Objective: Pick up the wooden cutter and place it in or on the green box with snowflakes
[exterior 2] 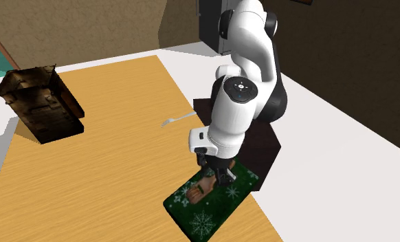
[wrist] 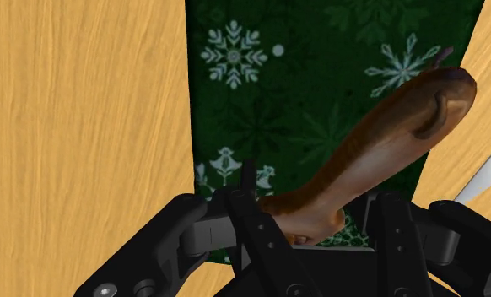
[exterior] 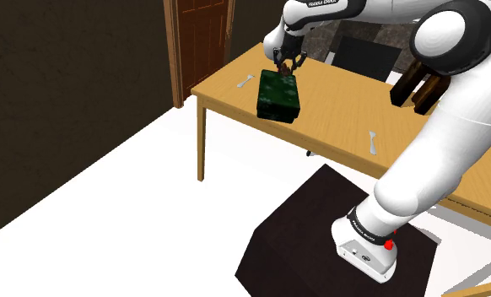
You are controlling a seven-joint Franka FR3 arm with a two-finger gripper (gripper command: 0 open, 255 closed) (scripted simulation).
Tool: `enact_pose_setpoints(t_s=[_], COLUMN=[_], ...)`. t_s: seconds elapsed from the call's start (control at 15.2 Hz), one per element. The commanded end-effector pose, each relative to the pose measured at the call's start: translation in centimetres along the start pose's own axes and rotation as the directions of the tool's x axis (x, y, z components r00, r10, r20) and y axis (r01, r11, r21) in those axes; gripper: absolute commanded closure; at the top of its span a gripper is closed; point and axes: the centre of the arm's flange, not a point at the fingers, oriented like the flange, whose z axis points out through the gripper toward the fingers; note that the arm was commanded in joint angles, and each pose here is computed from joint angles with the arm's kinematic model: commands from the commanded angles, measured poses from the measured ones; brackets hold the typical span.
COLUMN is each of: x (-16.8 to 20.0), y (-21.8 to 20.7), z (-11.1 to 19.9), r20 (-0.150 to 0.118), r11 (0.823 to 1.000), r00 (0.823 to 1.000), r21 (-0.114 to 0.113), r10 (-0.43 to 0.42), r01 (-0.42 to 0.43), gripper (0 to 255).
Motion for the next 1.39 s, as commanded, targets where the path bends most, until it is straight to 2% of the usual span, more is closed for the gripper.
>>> enact_pose_setpoints(t_s=[0.0,0.33,0.86,0.92,1.25,1.32], x=[-0.2,-0.5,-0.5,-0.5,-0.5,-0.5], y=[-0.1,-0.3,-0.3,-0.3,-0.3,-0.3], z=[1.0,3.7,3.7,3.7,3.7,2.4], r20=[-0.001,-0.001,-0.001,-0.001,-0.001,-0.001], r11=[1.0,1.0,1.0,1.0,1.0,1.0], r00=[1.0,1.0,1.0,1.0,1.0,1.0], r21=[0.0,0.0,0.0,0.0,0.0,0.0], r10=[0.0,0.0,0.0,0.0,0.0,0.0], r01=[0.0,0.0,0.0,0.0,0.0,0.0], gripper=[255,255,255,0,0,0])
